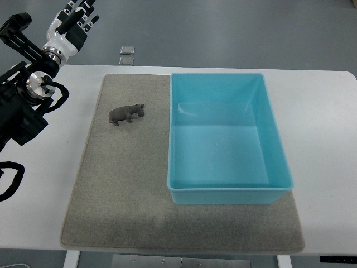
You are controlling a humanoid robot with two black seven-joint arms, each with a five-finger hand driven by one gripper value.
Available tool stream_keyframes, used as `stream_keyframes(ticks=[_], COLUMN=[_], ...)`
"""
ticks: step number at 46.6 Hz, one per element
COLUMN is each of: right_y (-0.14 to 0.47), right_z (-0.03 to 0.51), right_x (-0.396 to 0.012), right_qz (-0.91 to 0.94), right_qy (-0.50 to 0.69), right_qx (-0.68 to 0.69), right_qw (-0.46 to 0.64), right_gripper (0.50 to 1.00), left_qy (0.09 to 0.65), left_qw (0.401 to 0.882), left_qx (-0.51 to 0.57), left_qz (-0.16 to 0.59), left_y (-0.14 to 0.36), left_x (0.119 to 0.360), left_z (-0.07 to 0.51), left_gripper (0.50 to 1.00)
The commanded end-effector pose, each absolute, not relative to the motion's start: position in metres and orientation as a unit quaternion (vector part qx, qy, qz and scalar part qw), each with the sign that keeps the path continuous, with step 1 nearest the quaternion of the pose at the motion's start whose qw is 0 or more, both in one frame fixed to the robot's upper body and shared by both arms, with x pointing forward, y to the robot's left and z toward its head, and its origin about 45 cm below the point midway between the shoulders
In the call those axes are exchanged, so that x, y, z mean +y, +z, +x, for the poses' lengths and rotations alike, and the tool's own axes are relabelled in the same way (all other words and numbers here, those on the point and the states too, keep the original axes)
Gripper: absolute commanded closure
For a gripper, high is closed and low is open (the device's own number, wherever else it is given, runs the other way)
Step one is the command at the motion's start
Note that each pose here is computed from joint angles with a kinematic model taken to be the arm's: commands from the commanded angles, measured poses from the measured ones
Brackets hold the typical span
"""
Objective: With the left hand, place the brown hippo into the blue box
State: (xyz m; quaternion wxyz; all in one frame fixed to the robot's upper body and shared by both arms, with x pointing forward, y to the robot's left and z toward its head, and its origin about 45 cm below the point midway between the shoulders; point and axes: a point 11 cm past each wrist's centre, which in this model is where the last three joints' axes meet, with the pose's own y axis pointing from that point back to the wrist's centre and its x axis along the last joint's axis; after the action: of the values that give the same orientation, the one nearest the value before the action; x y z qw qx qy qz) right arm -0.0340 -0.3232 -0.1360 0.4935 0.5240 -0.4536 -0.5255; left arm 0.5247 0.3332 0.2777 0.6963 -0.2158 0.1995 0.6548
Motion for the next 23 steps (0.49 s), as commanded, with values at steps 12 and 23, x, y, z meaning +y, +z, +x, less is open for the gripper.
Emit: stream_keyframes(ticks=[12,23], right_y=[-0.1360,-0.1360], right_z=[-0.0340,-0.0340], right_x=[-0.3232,-0.3232], right_qz=[0.524,0.524], right_qy=[-0.525,-0.525], right_qx=[-0.454,-0.454], right_qw=[0.494,0.494], right_gripper=[0.564,0.564], left_qy=[0.653,0.653], left_qw=[0.698,0.700], left_qx=[0.199,0.198], left_qz=[-0.215,-0.210], left_y=[0.2778,0.2762], left_x=[0.3317,0.3322], left_z=[0.5248,0.5239], left_gripper=[0.506,0.504])
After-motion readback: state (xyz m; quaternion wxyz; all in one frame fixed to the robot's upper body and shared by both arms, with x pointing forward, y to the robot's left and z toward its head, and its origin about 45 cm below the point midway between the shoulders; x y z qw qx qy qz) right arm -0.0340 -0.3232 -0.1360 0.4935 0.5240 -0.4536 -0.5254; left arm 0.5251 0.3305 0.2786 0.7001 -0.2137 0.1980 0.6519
